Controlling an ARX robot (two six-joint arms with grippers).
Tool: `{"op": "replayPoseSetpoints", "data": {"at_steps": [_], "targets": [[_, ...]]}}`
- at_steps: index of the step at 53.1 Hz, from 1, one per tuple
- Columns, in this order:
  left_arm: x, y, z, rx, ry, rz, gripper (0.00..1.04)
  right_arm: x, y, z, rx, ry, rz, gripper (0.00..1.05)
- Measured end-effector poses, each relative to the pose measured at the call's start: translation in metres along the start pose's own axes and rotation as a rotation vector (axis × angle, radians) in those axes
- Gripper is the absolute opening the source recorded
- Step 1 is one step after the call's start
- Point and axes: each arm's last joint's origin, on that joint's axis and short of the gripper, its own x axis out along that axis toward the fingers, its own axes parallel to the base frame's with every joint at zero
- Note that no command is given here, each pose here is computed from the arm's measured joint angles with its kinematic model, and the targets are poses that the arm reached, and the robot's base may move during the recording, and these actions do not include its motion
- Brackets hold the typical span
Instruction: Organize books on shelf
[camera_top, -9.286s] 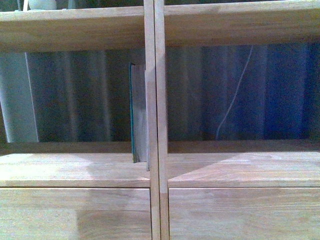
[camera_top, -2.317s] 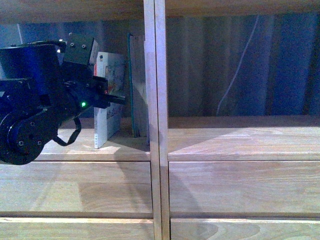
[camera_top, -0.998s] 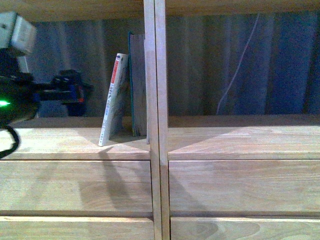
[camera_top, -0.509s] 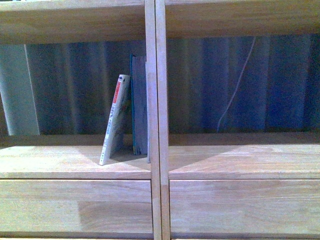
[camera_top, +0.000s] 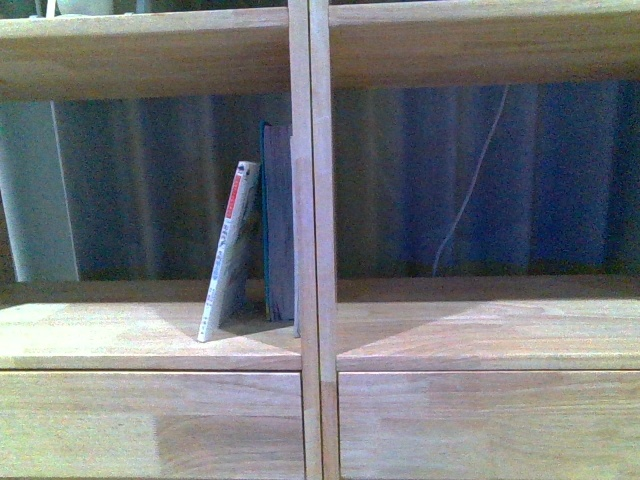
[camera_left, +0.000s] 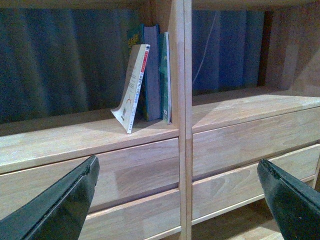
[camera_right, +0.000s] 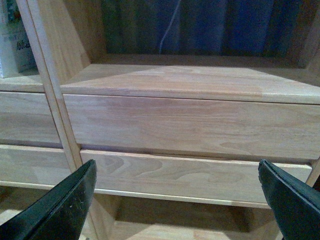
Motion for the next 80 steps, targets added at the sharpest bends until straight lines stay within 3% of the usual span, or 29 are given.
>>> {"op": "replayPoseSetpoints", "data": {"at_steps": [8,21,46,64,69,74,80], "targets": [[0.0,-0.004,-0.002,0.014,0.015,0.096,0.44,0.0,0.0,0.0,0.0,0.0,0.001,0.98],[0.0,-0.013,-0.003,0.02,0.014,0.061,0.03,0.0,0.0,0.0,0.0,0.0,0.001,0.98],[0.0,-0.013,-0.003,0.022,0.014,0.059,0.03,0.0,0.0,0.0,0.0,0.0,0.0,0.98],[0.0,-0.013,-0.003,0.022,0.014,0.059,0.59,0.0,0.0,0.0,0.0,0.0,0.0,0.98],[0.0,-0.013,-0.003,0.022,0.014,0.059,0.82,0.0,0.0,0.0,0.0,0.0,0.001,0.98],[0.0,-0.013,-0.003,0.022,0.014,0.059,0.97,0.0,0.0,0.0,0.0,0.0,0.0,0.98],[0.0,-0.013,-0.003,0.024,0.014,0.059,0.97,0.0,0.0,0.0,0.0,0.0,0.0,0.98]]}}
